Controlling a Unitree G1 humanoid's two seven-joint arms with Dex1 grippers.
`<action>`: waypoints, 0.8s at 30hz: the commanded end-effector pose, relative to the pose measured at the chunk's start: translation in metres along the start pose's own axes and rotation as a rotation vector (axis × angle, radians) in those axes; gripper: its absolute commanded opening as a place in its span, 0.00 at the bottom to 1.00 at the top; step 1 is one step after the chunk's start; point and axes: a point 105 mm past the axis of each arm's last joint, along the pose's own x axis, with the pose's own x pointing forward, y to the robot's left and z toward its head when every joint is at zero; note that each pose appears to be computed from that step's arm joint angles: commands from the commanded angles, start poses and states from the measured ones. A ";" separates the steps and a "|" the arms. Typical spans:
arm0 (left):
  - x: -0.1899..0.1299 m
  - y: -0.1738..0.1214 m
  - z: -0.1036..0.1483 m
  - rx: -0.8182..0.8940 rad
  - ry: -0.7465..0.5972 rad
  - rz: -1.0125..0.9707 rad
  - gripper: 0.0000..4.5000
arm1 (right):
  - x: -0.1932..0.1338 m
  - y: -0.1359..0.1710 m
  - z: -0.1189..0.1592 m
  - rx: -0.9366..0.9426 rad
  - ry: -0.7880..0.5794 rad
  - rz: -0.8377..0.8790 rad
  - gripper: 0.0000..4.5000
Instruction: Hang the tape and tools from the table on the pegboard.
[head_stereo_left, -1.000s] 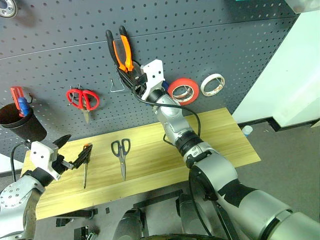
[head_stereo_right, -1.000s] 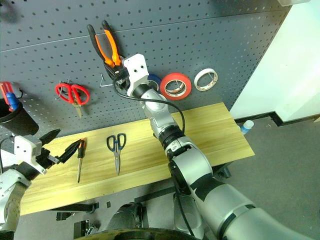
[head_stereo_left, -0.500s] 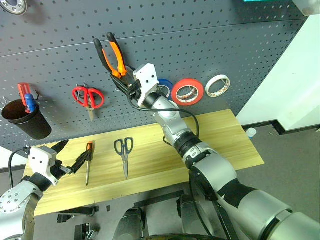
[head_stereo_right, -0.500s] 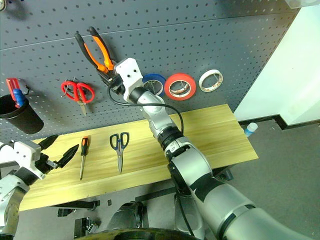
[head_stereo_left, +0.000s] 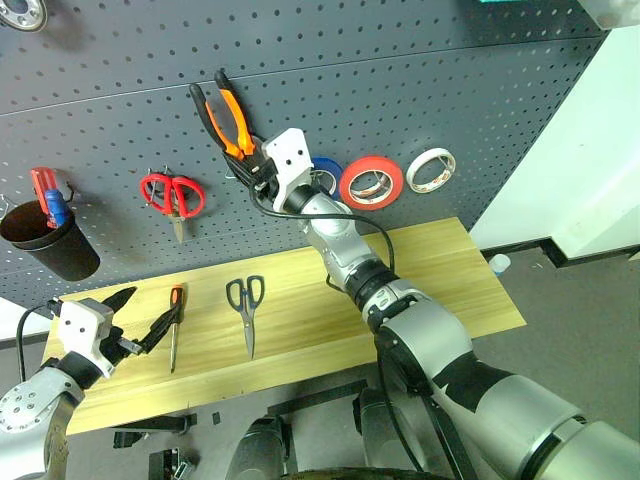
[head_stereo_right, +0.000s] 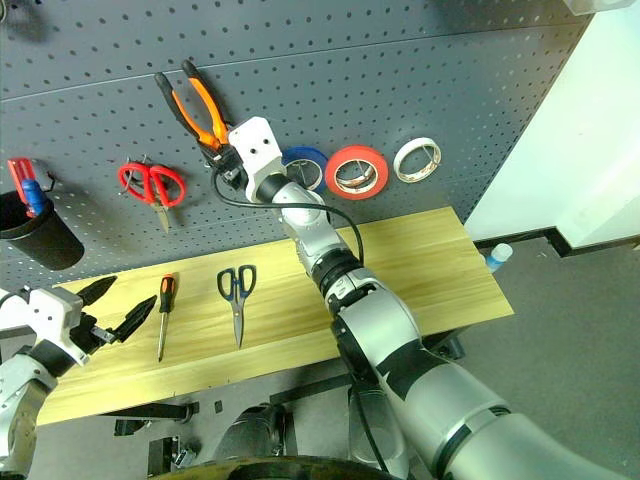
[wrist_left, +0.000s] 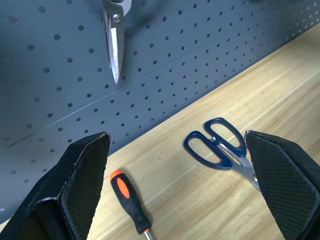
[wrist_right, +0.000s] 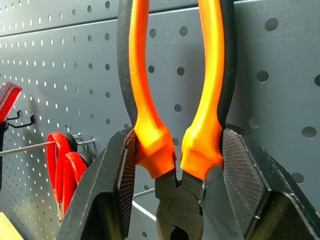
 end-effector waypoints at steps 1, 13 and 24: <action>-0.003 0.007 0.010 0.034 -0.033 0.024 1.00 | 0.034 0.073 0.056 0.084 -0.217 0.158 0.47; -0.001 0.006 0.008 0.025 -0.036 0.020 1.00 | 0.032 0.082 0.058 0.102 -0.232 0.215 0.47; 0.000 0.002 0.004 0.020 -0.024 0.004 1.00 | 0.025 0.093 0.050 0.141 -0.227 0.275 0.47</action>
